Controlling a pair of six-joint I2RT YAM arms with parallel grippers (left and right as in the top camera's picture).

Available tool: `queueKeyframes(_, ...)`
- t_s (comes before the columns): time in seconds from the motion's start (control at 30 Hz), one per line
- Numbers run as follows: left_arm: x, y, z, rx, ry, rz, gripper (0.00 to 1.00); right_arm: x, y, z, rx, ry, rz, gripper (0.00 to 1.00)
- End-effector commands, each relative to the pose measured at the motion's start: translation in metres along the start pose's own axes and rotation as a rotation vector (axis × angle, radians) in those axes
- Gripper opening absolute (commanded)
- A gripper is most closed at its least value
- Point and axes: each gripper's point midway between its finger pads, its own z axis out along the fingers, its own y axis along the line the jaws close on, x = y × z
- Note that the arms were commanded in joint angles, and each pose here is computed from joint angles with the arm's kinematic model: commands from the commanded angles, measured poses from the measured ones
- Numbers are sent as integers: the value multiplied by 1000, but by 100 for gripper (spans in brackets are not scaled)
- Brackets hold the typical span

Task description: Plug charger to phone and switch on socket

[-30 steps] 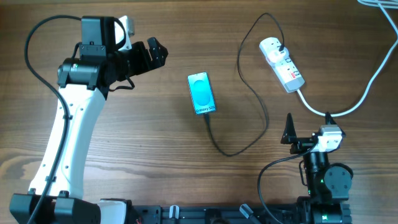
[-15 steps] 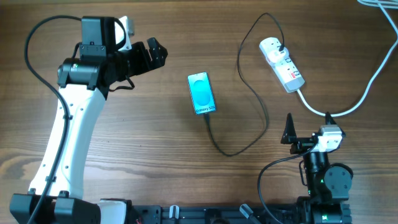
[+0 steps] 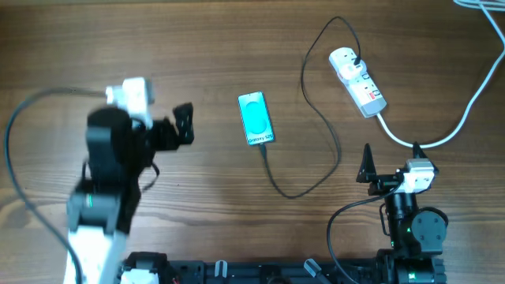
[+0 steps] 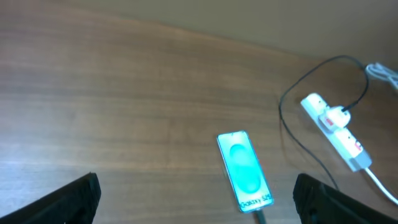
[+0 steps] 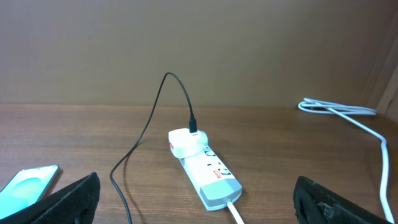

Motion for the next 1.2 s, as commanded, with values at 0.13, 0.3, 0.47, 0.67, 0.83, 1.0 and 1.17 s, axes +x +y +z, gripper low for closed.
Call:
queueKeyframes(0.13,34,10,-48,22,-269,61,100,-2,-2,-1,11,-10,-13,100)
queueKeyframes(0.3,42,11,-55,53,-390,76,100,-2,-2,-1,10,-10,-13,100)
queueKeyframes(0.47,44,13,-48,74,-470,82,100,-2,-2,-1,10,-10,-13,100)
queueKeyframes(0.67,42,14,-50,85,-562,87,100,-1,-2,0,10,-9,-13,100)
queueKeyframes(0.83,42,30,-54,62,-658,-12,100,-1,-2,0,10,-6,-13,100)
queueKeyframes(1.0,42,39,-52,48,-705,-34,100,-1,-2,0,10,-6,-13,100)
queueKeyframes(1.17,45,43,-49,24,-686,-24,100,-1,-2,0,11,-6,-13,100)
